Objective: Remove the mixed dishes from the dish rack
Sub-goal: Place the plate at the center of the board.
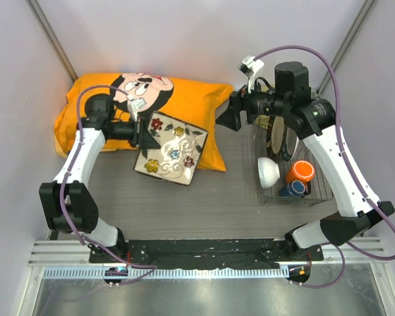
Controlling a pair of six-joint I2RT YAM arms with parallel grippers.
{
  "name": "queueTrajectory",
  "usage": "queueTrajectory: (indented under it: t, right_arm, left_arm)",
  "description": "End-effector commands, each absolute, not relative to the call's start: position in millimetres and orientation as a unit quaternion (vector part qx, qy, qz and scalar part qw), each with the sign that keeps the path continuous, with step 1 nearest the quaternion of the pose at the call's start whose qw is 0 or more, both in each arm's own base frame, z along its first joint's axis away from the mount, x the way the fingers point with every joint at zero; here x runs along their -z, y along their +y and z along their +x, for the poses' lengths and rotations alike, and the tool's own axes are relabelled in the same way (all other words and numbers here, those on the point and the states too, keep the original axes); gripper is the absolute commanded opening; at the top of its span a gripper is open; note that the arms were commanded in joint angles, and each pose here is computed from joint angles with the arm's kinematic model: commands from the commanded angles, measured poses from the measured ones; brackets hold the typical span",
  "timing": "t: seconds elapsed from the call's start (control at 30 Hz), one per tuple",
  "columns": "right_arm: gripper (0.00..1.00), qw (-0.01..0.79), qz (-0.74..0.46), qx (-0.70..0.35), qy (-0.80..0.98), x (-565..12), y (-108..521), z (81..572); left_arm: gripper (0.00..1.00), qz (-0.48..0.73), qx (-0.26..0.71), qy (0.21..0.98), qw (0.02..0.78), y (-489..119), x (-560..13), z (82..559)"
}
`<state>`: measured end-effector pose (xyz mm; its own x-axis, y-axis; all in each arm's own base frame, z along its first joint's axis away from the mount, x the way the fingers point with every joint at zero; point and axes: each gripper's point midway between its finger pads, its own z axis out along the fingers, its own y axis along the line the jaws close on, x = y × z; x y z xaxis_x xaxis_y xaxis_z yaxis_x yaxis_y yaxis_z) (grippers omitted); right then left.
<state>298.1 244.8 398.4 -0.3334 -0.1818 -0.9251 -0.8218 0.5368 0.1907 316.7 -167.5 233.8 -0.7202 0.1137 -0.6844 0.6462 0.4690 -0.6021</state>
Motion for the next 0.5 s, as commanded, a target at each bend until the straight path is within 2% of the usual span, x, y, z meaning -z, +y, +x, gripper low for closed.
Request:
queueTrajectory:
  t: [0.0,0.17,0.2,0.3,0.47]
  right_arm:
    - [0.85,0.491,-0.335,-0.324,0.736,-407.9,240.1,301.7]
    - [0.86,0.488,-0.333,-0.325,0.738,-404.7,241.2,303.2]
    - [0.85,0.487,-0.333,-0.325,0.739,-403.2,240.9,303.9]
    - [0.85,0.486,-0.335,-0.322,0.74,-400.4,240.6,302.7]
    - [0.86,0.482,-0.335,-0.318,0.744,-393.8,238.4,301.6]
  left_arm:
    - [0.0,0.26,0.493,0.772,0.306,-135.1,-252.9,278.1]
    - [0.0,0.231,0.515,0.783,0.262,-105.6,-236.8,250.8]
    - [0.0,0.251,0.515,0.773,0.271,-100.9,-230.2,252.8]
    - [0.0,0.185,0.537,0.778,0.27,-74.0,-224.7,258.4]
    - [0.0,0.152,0.538,0.783,0.273,-52.6,-200.6,261.6]
